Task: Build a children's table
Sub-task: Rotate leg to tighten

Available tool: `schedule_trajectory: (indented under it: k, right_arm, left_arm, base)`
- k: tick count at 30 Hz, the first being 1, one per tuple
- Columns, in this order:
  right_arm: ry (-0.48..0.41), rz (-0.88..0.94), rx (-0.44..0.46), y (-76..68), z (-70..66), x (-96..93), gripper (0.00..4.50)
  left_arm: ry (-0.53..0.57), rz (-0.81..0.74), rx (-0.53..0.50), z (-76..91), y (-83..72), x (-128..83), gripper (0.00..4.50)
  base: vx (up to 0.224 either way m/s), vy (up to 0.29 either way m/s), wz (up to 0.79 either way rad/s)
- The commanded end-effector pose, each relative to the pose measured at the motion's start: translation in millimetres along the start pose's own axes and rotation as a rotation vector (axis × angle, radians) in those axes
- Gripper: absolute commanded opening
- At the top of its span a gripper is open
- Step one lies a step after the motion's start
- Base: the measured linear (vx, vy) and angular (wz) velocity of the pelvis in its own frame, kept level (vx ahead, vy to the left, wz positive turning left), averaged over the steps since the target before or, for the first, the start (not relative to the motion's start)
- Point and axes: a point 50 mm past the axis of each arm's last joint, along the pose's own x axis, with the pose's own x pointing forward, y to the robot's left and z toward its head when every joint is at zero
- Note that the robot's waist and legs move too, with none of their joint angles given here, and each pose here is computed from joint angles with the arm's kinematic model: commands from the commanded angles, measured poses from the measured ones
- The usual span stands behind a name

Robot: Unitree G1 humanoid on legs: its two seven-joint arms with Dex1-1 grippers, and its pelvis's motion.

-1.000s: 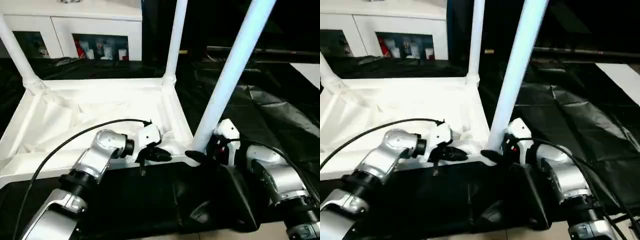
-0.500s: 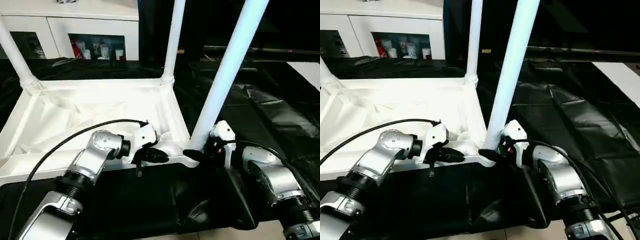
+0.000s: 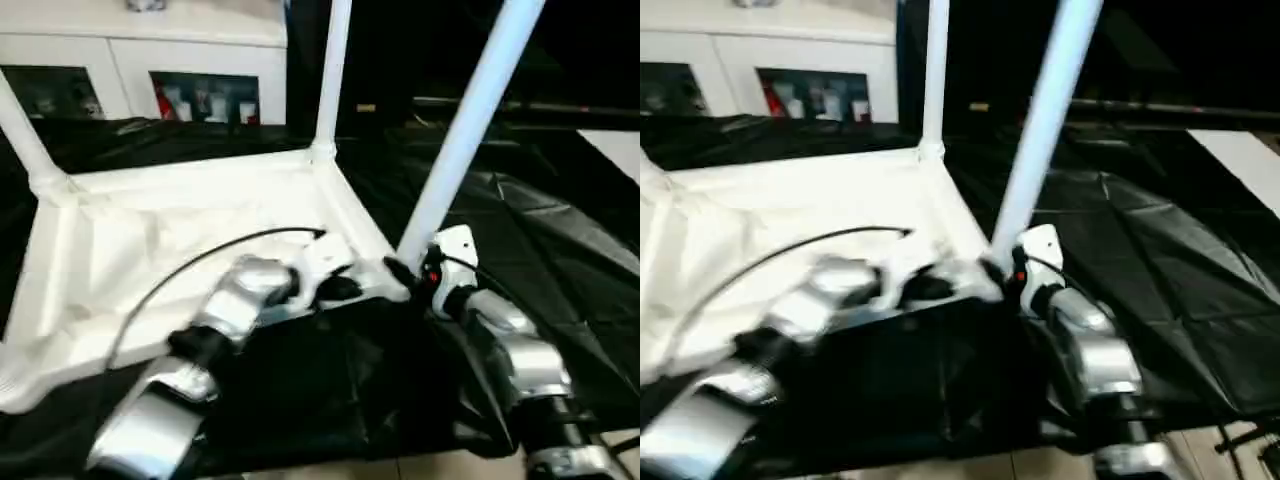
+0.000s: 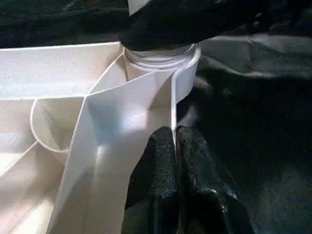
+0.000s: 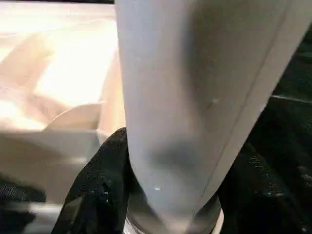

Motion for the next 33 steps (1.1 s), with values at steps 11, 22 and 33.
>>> schedule_trajectory:
  k: [11,22,33]
  right_arm:
    - [-0.051,0.07,0.044,28.3,4.7,8.3,2.93]
    - [-0.11,0.143,-0.126,-7.0,27.3,-14.4,3.33]
    - [-0.042,0.304,-0.288,-46.4,37.5,-47.6,3.33]
  left_arm:
    - [-0.074,0.016,0.079,8.7,-2.1,9,0.0]
    - [-0.319,-0.001,0.103,25.2,2.3,-16,0.41]
    - [-0.324,-0.065,0.024,-0.5,-2.5,-86,1.16]
  base:
    - [0.0,0.0,0.0]
    - [0.0,0.0,0.0]
    - [0.014,0.003,-0.01]
